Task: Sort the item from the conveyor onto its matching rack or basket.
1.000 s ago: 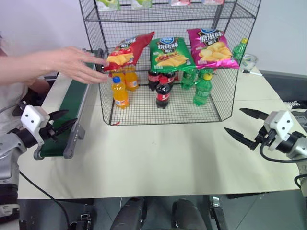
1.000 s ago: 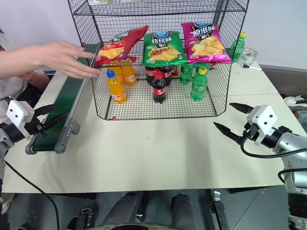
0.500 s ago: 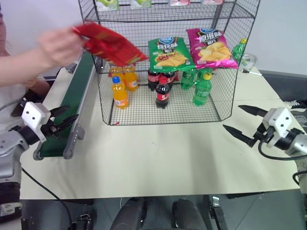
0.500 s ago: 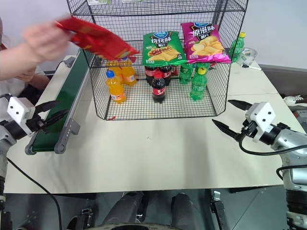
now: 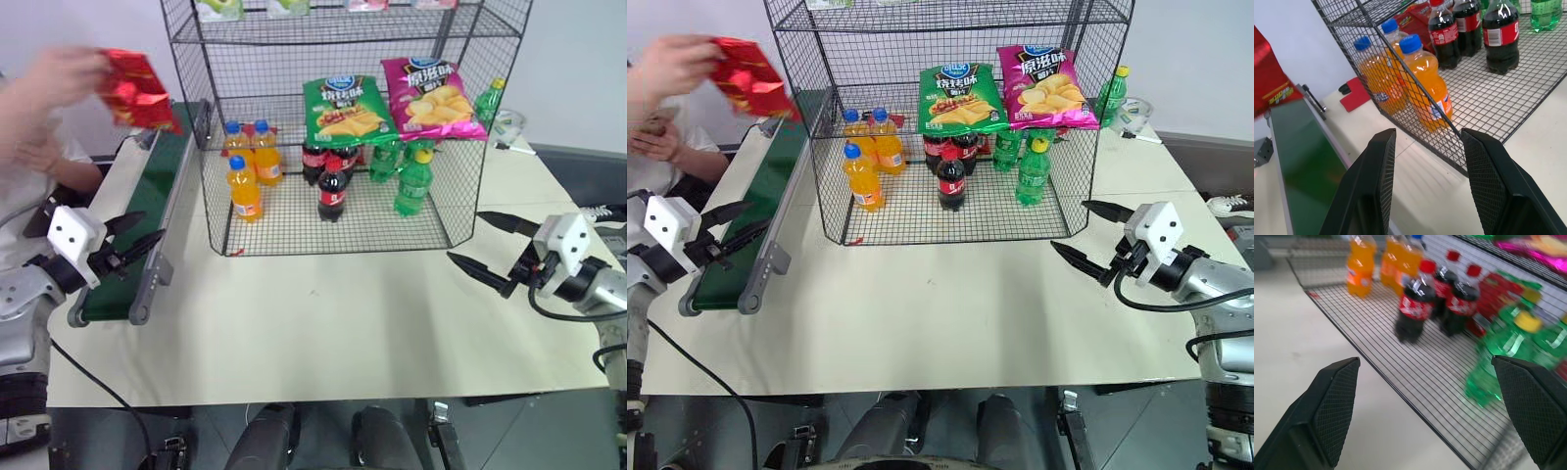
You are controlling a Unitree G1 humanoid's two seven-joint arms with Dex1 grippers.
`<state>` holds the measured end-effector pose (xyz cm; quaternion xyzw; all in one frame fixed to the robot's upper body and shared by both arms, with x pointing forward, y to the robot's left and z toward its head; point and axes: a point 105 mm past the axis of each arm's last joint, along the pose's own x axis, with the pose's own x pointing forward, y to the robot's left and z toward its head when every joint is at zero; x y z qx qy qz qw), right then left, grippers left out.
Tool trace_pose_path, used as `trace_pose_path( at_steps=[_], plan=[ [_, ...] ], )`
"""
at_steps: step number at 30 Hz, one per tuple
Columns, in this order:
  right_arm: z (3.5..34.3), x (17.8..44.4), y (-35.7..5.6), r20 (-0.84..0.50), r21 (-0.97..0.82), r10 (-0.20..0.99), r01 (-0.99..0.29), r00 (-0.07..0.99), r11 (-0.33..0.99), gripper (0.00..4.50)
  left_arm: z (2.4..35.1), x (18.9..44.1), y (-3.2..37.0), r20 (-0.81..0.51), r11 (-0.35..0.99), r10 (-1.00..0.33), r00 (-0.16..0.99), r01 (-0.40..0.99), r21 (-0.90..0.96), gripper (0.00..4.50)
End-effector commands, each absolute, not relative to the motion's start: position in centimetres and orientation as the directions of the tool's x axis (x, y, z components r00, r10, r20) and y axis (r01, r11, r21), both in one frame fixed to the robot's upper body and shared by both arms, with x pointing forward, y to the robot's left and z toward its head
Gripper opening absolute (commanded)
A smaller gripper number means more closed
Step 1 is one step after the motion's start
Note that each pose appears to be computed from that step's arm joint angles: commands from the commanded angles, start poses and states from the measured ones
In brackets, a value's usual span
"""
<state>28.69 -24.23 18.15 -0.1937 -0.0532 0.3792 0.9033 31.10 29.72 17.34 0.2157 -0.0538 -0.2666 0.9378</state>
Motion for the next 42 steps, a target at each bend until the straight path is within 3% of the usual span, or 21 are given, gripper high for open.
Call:
trace_pose_path(
  at_steps=[1,16,23,32,42],
  plan=[
    [19.2,27.8,-22.7,-0.021,-0.372,0.764,-0.715,0.644,0.592,4.5,18.3,31.0,29.5,0.018,0.765,-0.523,0.852,0.46,0.452,2.19],
    [18.0,28.1,-21.1,-0.014,-0.34,0.778,-0.735,0.628,0.587,4.5,17.5,30.3,28.8,-0.014,0.749,-0.527,0.85,0.472,0.466,2.19],
    [15.8,28.6,-16.0,-0.002,-0.281,0.852,-0.818,0.524,0.502,4.5,16.8,29.4,29.6,-0.007,0.755,-0.441,0.897,0.375,0.538,2.19],
    [14.4,28.9,-9.1,0.012,-0.231,0.94,-0.914,0.34,0.333,4.5,18.5,27.4,33.9,0.147,0.702,-0.128,0.981,-0.015,0.712,2.19],
    [14.2,27.8,-7.4,-0.039,-0.183,0.991,-0.976,0.128,0.119,4.5,15.7,23.6,35.2,0.133,0.709,-0.019,0.991,-0.081,0.7,2.19]
  ],
)
